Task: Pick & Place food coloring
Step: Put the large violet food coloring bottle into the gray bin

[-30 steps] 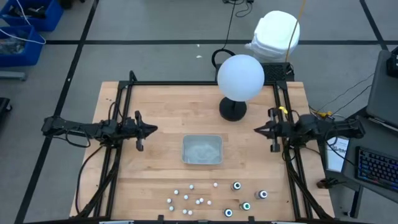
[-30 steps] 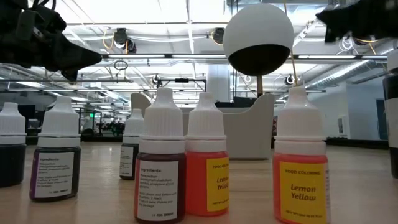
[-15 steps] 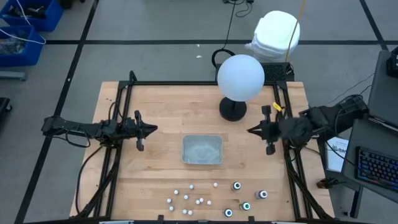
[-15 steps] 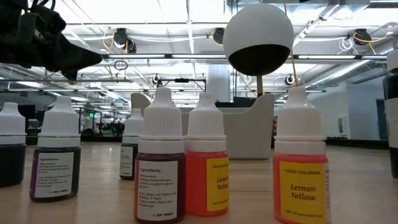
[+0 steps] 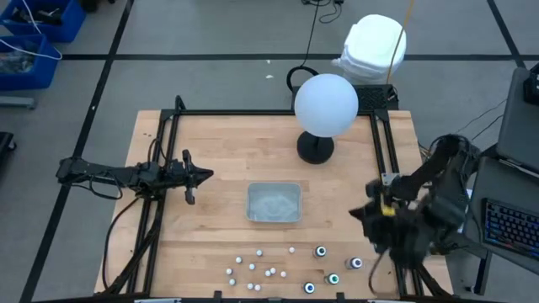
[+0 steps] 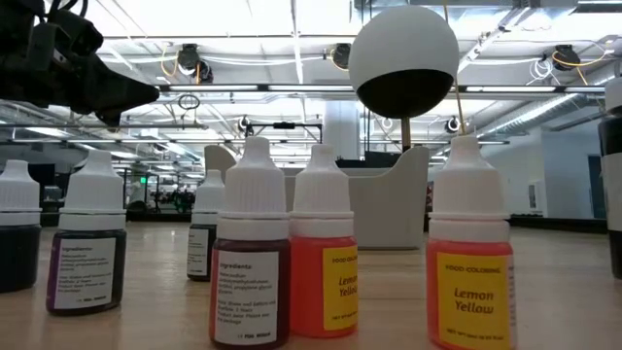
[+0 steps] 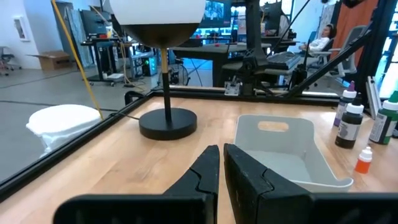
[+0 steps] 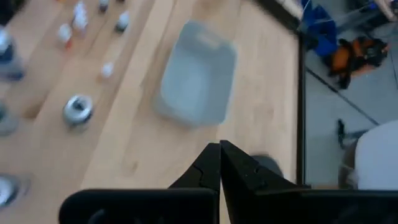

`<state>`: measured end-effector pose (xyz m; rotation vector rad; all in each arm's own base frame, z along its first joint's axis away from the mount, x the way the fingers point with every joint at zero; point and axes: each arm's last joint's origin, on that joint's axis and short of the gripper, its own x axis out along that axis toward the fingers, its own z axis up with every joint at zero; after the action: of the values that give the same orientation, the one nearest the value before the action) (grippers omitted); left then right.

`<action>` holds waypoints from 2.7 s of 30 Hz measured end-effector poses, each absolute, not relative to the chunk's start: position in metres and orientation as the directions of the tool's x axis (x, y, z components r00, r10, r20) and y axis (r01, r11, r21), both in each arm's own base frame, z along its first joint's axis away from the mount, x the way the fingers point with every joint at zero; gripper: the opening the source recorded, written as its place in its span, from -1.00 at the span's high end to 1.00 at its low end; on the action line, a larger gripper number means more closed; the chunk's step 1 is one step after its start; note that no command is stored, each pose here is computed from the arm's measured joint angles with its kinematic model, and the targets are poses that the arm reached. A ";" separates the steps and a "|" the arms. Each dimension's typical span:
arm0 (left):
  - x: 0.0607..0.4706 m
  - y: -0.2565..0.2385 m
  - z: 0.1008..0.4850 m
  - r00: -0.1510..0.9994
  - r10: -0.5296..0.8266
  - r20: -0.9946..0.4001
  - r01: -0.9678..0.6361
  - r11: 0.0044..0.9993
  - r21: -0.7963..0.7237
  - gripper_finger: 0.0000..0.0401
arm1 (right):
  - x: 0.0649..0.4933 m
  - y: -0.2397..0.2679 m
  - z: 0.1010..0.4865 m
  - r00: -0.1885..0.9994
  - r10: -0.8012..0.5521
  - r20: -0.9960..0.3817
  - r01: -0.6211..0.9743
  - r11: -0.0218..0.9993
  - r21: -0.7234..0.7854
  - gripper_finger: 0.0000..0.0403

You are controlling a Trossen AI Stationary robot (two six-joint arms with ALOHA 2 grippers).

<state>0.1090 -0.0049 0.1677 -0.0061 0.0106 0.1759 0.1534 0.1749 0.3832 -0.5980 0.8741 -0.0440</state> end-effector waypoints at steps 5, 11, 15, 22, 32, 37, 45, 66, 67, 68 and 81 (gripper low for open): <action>0.109 -0.005 0.168 0.985 0.175 -0.007 -0.175 0.985 -0.007 0.84 | 0.152 0.207 0.369 0.585 -0.218 -0.781 -0.197 0.896 -0.398 1.00; 0.109 -0.004 0.169 0.979 0.203 0.000 -0.203 0.979 -0.009 0.84 | 0.146 0.225 0.336 0.528 -0.230 -0.818 -0.057 0.951 -0.304 0.89; 0.109 -0.003 0.169 0.971 0.241 0.003 -0.241 0.970 -0.035 0.84 | 0.137 0.230 0.313 0.505 -0.237 -0.830 -0.058 0.950 -0.307 0.64; 0.109 -0.003 0.169 0.968 0.251 0.002 -0.250 0.966 -0.072 0.84 | 0.130 0.244 0.283 0.511 -0.140 -0.848 -0.145 0.959 -0.245 0.12; 0.109 -0.003 0.168 0.968 0.250 -0.007 -0.250 0.962 -0.108 0.84 | 0.126 0.254 0.276 0.534 -0.055 -0.844 -0.202 0.961 -0.191 -0.13; 0.109 -0.003 0.168 0.968 0.250 -0.008 -0.249 0.962 -0.114 0.84 | 0.120 0.256 0.276 0.540 -0.050 -0.840 -0.165 0.973 -0.164 -0.13; 0.109 -0.003 0.168 0.968 0.251 -0.008 -0.251 0.966 -0.056 0.84 | 0.116 0.267 0.278 0.570 0.033 -0.821 -0.105 0.994 -0.033 -0.13; 0.109 -0.003 0.168 0.968 0.251 -0.004 -0.251 0.967 -0.028 0.84 | 0.113 0.255 0.218 0.584 -0.030 -0.812 -0.097 0.990 -0.106 -0.13; 0.109 -0.003 0.168 0.968 0.251 -0.005 -0.251 0.967 -0.031 0.84 | 0.113 0.255 0.215 0.579 -0.020 -0.815 -0.100 0.990 -0.095 -0.13; 0.109 -0.003 0.168 0.968 0.251 -0.005 -0.251 0.967 -0.033 0.84 | 0.114 0.255 0.212 0.575 -0.013 -0.818 -0.100 0.991 -0.086 -0.13; 0.109 -0.003 0.168 0.968 0.251 -0.007 -0.251 0.967 -0.029 0.84 | 0.119 0.246 0.191 0.515 0.009 -0.857 -0.094 0.995 -0.046 -0.12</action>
<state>0.1085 -0.0027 0.1681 -0.0293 0.0036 0.2542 0.1186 0.2465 0.1905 -0.0903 1.0279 0.0616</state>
